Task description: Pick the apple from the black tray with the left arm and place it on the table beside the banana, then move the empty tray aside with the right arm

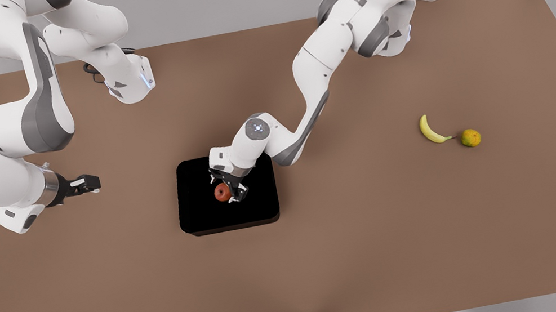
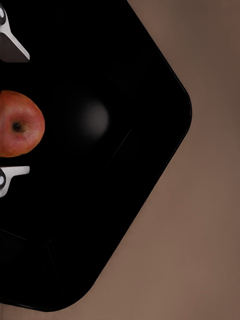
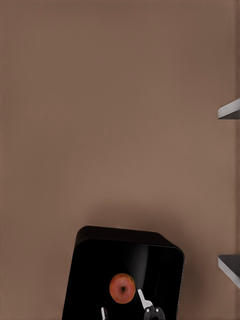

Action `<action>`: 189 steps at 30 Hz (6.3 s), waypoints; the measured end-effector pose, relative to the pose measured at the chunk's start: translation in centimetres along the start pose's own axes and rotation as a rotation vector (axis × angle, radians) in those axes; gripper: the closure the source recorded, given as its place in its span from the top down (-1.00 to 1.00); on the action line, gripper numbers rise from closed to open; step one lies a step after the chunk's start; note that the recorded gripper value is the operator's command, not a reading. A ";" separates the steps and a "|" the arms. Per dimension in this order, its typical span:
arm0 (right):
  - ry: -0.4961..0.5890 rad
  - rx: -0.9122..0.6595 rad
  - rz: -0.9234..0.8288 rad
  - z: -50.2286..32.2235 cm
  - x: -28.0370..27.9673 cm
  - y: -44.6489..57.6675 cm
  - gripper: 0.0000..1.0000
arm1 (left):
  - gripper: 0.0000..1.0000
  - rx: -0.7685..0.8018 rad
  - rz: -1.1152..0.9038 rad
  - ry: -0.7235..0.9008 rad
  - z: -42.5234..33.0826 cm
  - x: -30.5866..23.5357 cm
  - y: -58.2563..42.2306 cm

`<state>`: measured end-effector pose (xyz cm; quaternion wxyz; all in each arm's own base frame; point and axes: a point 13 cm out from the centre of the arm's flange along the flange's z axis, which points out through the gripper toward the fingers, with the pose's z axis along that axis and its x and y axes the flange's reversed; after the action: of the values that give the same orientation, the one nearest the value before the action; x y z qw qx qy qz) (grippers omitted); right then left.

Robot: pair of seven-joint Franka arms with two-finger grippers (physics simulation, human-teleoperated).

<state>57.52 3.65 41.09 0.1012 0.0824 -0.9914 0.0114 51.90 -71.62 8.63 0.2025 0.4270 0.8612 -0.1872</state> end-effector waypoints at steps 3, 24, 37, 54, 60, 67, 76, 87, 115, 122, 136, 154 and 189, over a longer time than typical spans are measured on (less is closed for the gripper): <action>0.000 0.000 0.000 0.0 0.0 0.0 1.00 | 1.00 0.004 -0.011 0.010 0.8 0.7 -0.4; 0.000 0.001 0.000 0.1 0.0 -0.1 1.00 | 1.00 -0.013 -0.051 0.034 3.4 3.0 -0.1; -0.001 0.001 -0.001 0.1 -0.1 -0.1 1.00 | 0.58 -0.019 -0.070 0.043 3.8 3.5 0.1; -0.001 0.001 -0.003 0.1 -0.1 -0.1 1.00 | 0.43 -0.038 -0.077 0.017 -2.2 -1.6 0.6; -0.012 -0.005 -0.024 -0.4 -0.4 1.5 1.00 | 0.49 -0.063 -0.121 0.108 -15.0 -5.9 3.7; -0.049 -0.025 -0.149 -1.4 -2.3 13.0 1.00 | 0.49 -0.116 -0.199 0.348 -21.8 5.5 9.7; 0.061 -0.041 -0.096 7.8 0.8 17.3 1.00 | 0.49 -0.157 -0.358 0.416 -29.7 18.2 24.4; -0.139 -0.091 0.077 17.8 -5.0 17.3 1.00 | 1.00 -0.156 -0.318 0.484 -34.5 29.4 35.7; -0.079 -0.075 0.111 29.3 -4.3 16.9 -0.26 | 1.00 -0.278 -0.837 0.542 -59.7 23.6 40.1; -0.084 -0.074 0.095 29.3 -4.4 16.9 -0.29 | 1.00 -0.287 -0.924 0.524 -59.8 25.3 42.4; -0.069 -0.071 0.073 30.6 -4.3 16.9 -0.44 | 1.00 -0.336 -0.912 0.522 -60.1 25.4 43.3; -0.154 -0.075 0.071 20.2 -4.5 11.5 -0.69 | 1.00 -0.341 -0.915 0.508 -60.5 25.1 43.6; -0.049 -0.011 -0.345 7.0 -5.9 4.1 1.00 | 1.00 -0.371 -0.886 0.448 -61.7 23.7 45.3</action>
<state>61.12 8.36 33.07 0.0779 0.2511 -0.9647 -0.0134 63.90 0.17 42.16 -0.0128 0.0086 0.9999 -0.0035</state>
